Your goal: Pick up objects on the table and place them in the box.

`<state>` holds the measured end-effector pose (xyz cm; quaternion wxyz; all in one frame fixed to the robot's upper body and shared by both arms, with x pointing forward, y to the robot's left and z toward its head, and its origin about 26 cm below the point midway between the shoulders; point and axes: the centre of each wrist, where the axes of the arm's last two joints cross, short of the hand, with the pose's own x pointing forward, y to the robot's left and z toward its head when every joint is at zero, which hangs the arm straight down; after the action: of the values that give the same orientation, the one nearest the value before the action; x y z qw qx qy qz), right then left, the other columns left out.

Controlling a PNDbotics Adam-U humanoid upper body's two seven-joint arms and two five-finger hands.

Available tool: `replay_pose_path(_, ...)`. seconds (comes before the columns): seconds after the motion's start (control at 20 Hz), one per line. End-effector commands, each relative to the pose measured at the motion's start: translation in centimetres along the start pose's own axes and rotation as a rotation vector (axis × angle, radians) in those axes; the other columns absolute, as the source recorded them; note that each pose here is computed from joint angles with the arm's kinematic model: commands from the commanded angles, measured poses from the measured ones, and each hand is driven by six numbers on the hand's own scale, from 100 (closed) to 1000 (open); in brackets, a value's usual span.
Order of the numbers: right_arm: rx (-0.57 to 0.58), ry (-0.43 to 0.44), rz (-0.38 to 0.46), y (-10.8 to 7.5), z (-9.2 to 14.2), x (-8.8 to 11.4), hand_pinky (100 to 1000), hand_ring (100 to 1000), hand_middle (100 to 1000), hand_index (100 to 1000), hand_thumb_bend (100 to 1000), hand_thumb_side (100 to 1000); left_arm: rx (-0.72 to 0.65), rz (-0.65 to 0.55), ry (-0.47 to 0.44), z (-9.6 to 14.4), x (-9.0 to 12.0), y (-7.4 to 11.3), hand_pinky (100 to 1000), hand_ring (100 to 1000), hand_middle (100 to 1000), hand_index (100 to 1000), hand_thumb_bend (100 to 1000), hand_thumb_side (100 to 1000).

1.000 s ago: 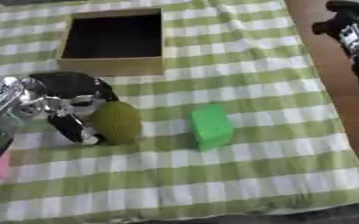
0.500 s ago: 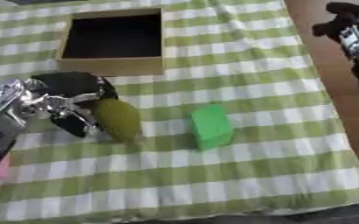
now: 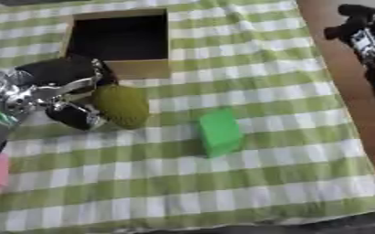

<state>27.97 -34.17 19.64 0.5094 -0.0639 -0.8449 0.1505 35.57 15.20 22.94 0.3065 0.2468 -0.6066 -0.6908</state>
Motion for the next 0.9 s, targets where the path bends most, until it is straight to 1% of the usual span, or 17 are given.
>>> replay_pose_path(0.05,-0.011,-0.020,0.025,-0.5,-0.1,0.7,1000,829,591,848,100,592,0.109,0.014,0.025,2.1,-0.3,2.6,591,541,492,551,100,213)
replay_pose_path(0.25,-0.014,-0.030,0.028,-0.6,-0.1,0.8,1000,828,591,848,100,588,0.242,0.032,0.061,4.0,-0.6,5.6,591,540,491,549,100,218)
replay_pose_path(0.4,-0.008,-0.038,0.026,-0.5,-0.2,0.9,1000,828,590,848,100,586,0.310,0.013,0.089,4.5,-1.0,8.1,603,559,494,555,100,193)
replay_pose_path(0.55,0.002,-0.044,0.022,-0.4,-0.4,1.0,1000,828,590,848,100,586,0.345,-0.021,0.129,3.8,-2.0,10.3,604,558,495,557,100,168)
replay_pose_path(0.65,0.008,-0.047,0.021,-0.4,-0.5,1.0,1000,828,590,848,100,586,0.365,-0.039,0.160,3.0,-3.0,11.3,610,559,496,558,100,156)
replay_pose_path(0.75,0.012,-0.051,0.020,-0.3,-0.5,1.1,1000,828,590,848,100,585,0.378,-0.057,0.196,2.1,-4.3,11.8,618,561,498,561,100,144)
replay_pose_path(0.9,0.017,-0.064,0.022,-0.3,-0.7,1.2,1000,828,590,848,100,583,0.391,-0.076,0.247,0.7,-6.1,12.0,624,564,501,564,100,129)
